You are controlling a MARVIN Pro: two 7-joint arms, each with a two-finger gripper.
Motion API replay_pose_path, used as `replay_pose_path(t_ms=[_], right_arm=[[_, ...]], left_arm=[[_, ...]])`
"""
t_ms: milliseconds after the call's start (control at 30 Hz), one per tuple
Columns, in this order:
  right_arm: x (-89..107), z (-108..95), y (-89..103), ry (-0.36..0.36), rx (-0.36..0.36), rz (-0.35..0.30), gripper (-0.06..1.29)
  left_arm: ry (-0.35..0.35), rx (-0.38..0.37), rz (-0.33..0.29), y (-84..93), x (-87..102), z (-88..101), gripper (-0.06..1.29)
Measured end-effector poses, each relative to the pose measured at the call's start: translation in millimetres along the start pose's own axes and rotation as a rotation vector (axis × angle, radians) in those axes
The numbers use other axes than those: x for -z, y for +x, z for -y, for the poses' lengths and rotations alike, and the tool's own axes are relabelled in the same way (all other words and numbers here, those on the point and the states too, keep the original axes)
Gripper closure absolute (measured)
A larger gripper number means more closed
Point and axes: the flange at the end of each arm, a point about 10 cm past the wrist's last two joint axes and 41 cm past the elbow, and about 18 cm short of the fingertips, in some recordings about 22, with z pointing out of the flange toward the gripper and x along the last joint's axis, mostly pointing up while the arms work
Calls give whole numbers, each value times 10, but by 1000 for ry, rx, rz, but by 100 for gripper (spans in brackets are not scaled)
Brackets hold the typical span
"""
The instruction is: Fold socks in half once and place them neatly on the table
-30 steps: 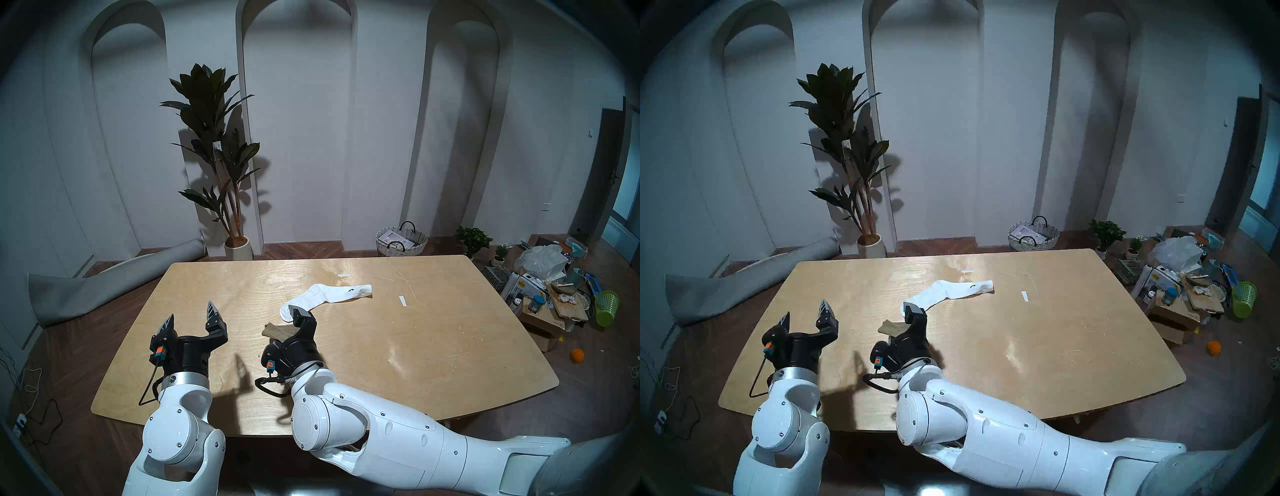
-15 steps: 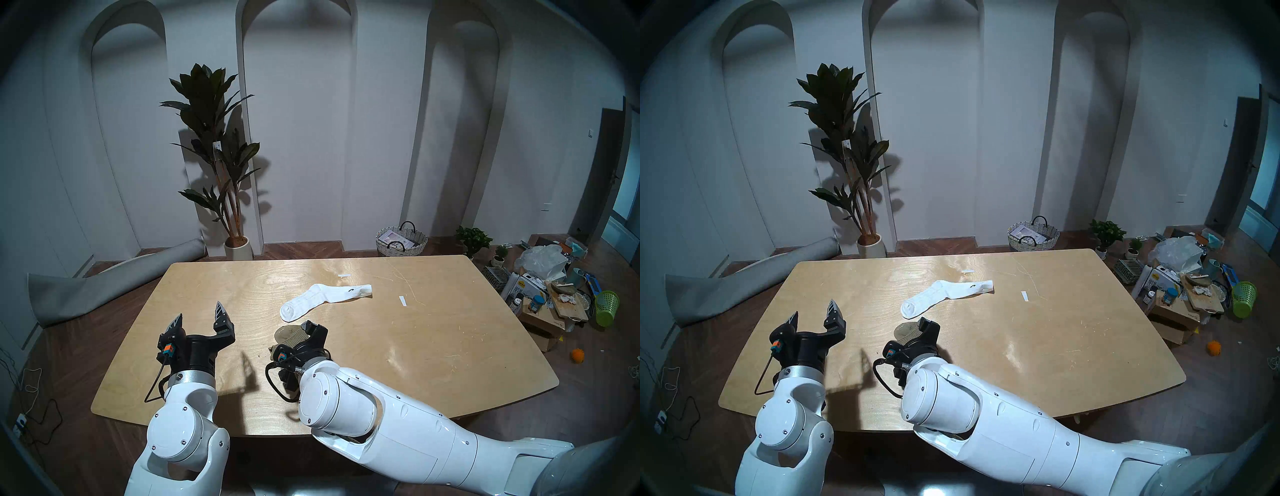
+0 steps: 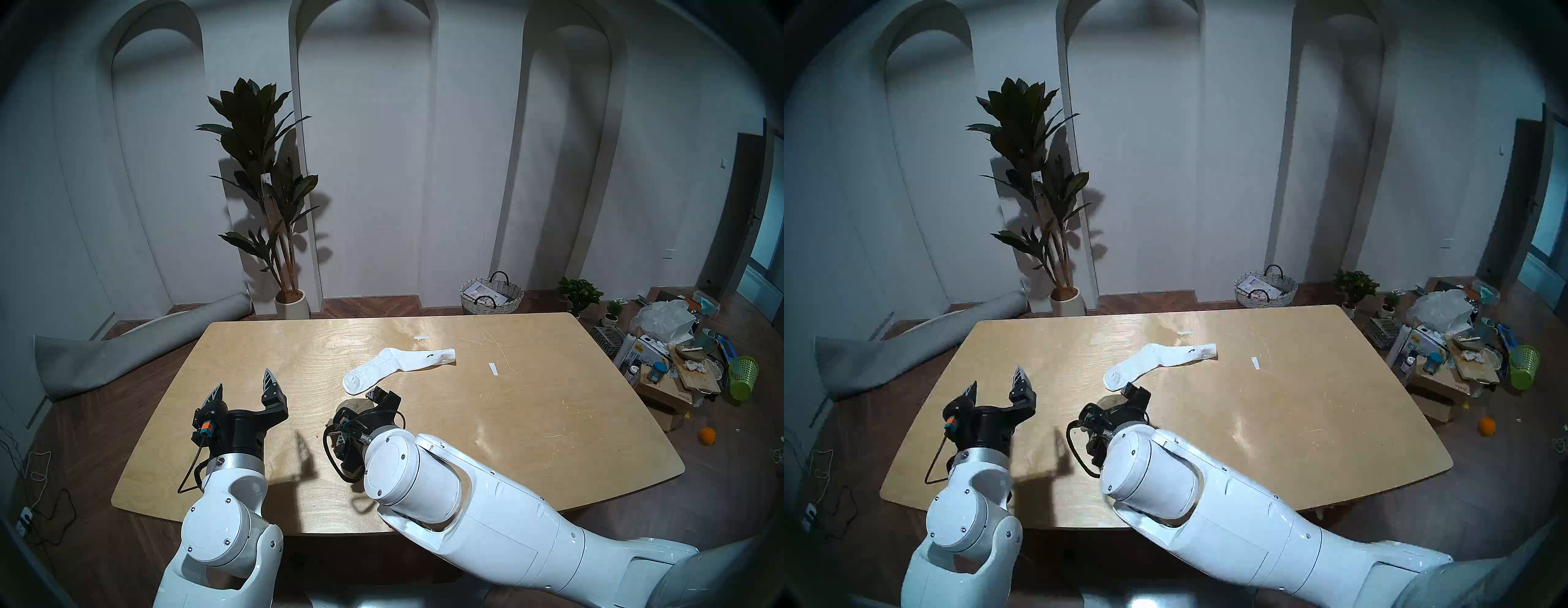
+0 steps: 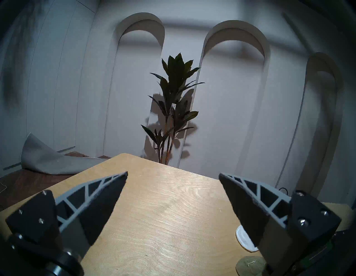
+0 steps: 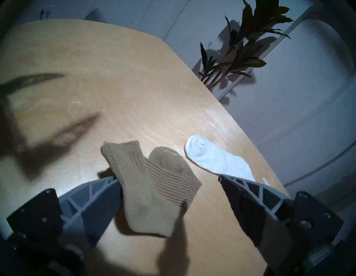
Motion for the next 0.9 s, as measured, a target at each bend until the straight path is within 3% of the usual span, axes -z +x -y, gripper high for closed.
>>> replay_pose_path(t_ms=[133, 333, 600, 900], right_arm=[[-53, -3, 18, 61, -108, 17, 3], [-184, -160, -8, 51, -242, 35, 3], [-224, -315, 87, 10, -333, -16, 2], [-236, -222, 236, 137, -412, -57, 3]], left_arm=[[6, -1, 1, -3, 6, 4, 0], [10, -4, 3, -7, 18, 6, 0], [8, -8, 6, -14, 26, 1, 0], [6, -13, 10, -19, 29, -16, 0]])
